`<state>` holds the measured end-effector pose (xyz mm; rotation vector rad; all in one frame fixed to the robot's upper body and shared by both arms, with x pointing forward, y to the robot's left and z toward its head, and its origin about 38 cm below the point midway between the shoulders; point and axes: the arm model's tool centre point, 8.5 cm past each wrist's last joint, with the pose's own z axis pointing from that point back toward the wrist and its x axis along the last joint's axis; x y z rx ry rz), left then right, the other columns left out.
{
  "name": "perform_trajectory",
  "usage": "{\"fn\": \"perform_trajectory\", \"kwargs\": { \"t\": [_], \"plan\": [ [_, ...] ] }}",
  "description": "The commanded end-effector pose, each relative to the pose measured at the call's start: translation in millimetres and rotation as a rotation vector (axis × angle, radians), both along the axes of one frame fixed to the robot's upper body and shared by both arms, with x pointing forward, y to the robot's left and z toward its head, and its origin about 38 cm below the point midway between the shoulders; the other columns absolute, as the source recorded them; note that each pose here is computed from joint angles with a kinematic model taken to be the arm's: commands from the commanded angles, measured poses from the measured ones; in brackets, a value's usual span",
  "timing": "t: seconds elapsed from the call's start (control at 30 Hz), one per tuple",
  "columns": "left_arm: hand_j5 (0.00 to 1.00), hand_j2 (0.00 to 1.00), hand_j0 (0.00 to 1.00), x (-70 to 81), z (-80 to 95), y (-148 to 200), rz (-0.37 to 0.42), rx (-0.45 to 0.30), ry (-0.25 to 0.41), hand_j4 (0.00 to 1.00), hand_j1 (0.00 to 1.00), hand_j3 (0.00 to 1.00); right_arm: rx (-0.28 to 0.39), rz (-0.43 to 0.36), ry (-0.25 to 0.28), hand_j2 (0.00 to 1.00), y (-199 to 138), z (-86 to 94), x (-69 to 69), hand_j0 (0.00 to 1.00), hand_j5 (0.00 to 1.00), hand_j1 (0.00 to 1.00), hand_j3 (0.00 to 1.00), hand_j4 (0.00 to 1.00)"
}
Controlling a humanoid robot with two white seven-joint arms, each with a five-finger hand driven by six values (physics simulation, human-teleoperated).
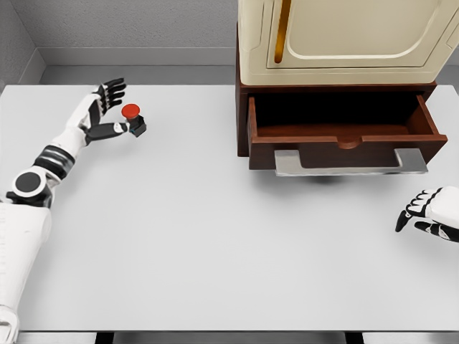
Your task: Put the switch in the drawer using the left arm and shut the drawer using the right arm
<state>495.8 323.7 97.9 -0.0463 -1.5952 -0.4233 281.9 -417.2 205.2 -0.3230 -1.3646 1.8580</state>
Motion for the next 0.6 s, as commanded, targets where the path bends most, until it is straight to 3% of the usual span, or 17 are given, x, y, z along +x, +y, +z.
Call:
{"fn": "perform_trajectory", "kwargs": {
  "t": [0.0,0.57],
  "plan": [
    [0.9,0.9,0.9,-0.6,-7.8,-3,-0.002,0.003,0.022,0.9,0.9,0.9,0.004,-0.002,0.001,0.5,0,0.7,0.3,0.5,0.5,0.5,0.5,0.5],
    [0.9,0.9,0.9,14.8,-21.5,-5,0.026,0.013,0.094,0.9,0.9,0.9,0.005,-0.002,-0.002,0.5,0,1.3,0.8,0.5,0.5,0.5,0.5,0.5]
  ]
}}
